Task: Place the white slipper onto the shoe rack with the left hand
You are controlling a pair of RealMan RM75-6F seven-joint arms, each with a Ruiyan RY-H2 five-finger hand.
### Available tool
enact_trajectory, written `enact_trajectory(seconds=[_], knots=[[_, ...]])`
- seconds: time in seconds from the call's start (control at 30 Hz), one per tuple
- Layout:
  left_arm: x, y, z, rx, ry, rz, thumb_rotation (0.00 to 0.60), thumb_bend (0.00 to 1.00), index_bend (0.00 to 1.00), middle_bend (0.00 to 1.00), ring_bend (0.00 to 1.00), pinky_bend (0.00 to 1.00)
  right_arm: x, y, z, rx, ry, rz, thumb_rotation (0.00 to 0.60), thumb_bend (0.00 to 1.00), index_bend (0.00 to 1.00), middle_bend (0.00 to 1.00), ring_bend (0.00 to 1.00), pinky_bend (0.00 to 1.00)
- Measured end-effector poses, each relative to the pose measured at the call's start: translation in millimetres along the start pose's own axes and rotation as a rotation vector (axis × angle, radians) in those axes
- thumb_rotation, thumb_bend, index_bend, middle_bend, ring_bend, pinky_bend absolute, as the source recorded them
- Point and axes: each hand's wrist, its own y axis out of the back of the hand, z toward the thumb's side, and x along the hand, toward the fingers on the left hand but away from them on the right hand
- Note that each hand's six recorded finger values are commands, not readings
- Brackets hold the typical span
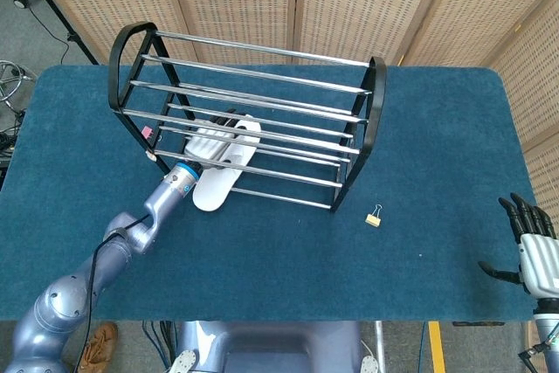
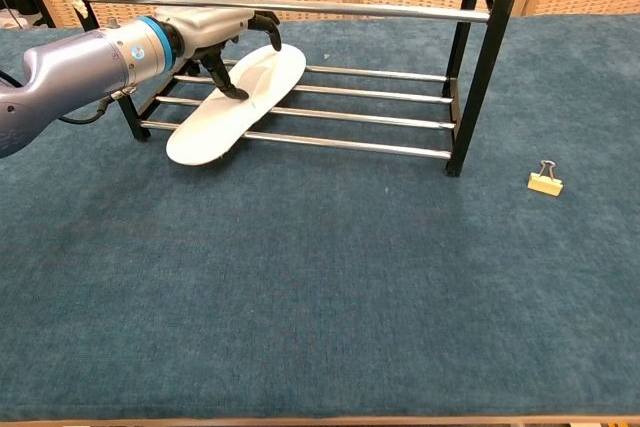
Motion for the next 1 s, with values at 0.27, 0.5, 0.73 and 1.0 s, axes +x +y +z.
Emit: enact_trajectory(seconds=[0.27,0.5,0.73,1.0], knots=[[-9.2,0.6,-0.5,-0.007,-0.008,-0.011,0.600,0.15,0.23,0.06,0.02,0.24,3.4,2.6,1.3,-0.007,0.007,-0.008,0.600,0.00,0.00,0.00,0.00,0.00],[-19.9,0.2,5.2,0.002,-0.027,-0.025,0.600,0.15,0.23,0.06,0.02,0.24,5.8,3.1,5.5,-0.008,0.023,-0.010,0.600,0.00,0.00,0.00,0.00,0.00],[-33.3,-0.3,13.6,-0.006,-0.038,-0.040,0.600,0.15,0.23,0.06,0.03,0.24,10.6,8.0,6.7,-0.014,0.032,-0.026,0.600,0.00,0.00,0.00,0.00,0.00],[-49.3,-2.0,24.5,-0.030,-0.061,-0.048,0.600,0.15,0.23,0.06,0.03,0.24,13.9,10.7,7.5,-0.018,0.040,-0.033,0.600,0.00,0.00,0.00,0.00,0.00]])
